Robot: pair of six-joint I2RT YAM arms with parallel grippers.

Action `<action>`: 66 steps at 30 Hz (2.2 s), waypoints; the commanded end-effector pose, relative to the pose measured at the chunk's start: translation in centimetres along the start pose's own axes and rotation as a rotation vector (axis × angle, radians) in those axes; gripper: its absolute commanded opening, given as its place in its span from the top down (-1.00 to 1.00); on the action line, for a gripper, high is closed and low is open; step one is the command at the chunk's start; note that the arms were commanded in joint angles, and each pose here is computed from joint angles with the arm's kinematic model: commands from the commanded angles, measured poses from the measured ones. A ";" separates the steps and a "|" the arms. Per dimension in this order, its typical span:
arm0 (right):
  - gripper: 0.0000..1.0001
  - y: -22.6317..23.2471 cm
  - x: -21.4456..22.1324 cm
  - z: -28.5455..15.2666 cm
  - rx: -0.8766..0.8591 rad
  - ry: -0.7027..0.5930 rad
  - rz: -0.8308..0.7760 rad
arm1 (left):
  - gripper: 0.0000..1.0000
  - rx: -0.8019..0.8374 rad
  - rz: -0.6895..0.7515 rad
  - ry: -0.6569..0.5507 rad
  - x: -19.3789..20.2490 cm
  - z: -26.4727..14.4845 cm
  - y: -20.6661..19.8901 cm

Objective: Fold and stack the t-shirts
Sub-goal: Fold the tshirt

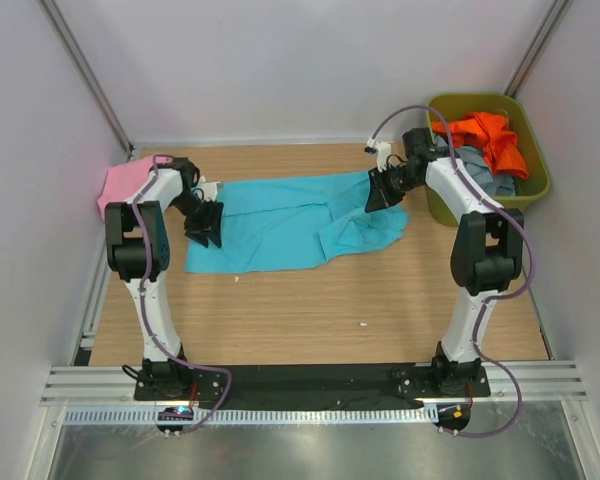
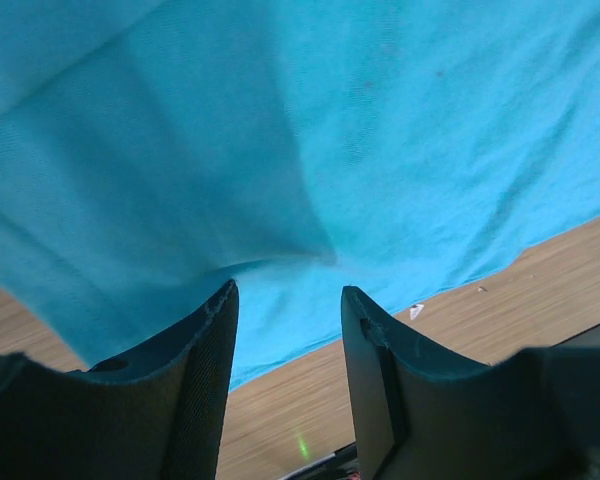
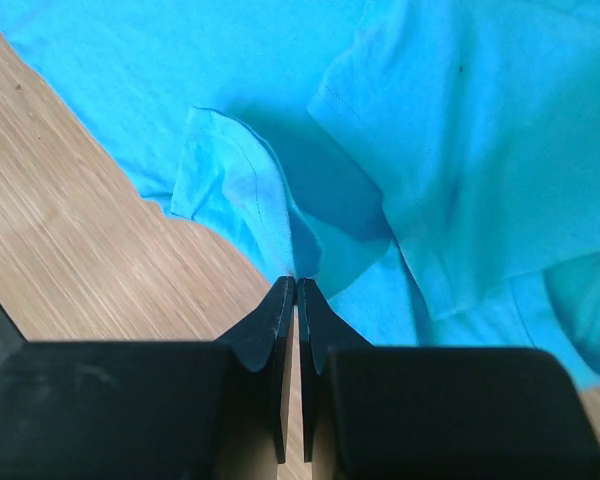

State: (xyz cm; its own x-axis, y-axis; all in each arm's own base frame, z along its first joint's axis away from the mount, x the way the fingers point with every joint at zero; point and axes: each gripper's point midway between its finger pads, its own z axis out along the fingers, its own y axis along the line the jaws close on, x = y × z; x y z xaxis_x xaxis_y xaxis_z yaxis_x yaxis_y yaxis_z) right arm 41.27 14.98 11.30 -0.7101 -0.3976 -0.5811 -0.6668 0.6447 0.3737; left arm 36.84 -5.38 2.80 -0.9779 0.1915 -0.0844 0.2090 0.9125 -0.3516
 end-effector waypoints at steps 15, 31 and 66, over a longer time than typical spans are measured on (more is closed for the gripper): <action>0.81 3.2 0.6 -4.0 0.094 -0.015 -0.114 | -0.04 -0.056 -0.159 -0.148 2.0 -4.9 4.7; 0.81 3.3 0.4 -4.1 0.101 -0.022 -0.116 | 0.12 0.049 -0.249 0.059 7.7 -2.7 3.7; 0.81 3.0 0.5 -3.9 0.108 -0.025 -0.108 | 0.27 -0.032 -0.304 0.114 8.7 -1.5 5.7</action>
State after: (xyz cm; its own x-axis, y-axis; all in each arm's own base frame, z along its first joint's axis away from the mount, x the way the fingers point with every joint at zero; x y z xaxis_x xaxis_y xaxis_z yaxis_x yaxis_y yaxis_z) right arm 37.83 14.03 12.91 -0.6720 -0.4578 -0.5820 -0.6915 0.6693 0.2719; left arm 28.27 1.09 1.77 -0.9859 -0.0416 0.1621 -0.0961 0.9337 -0.3450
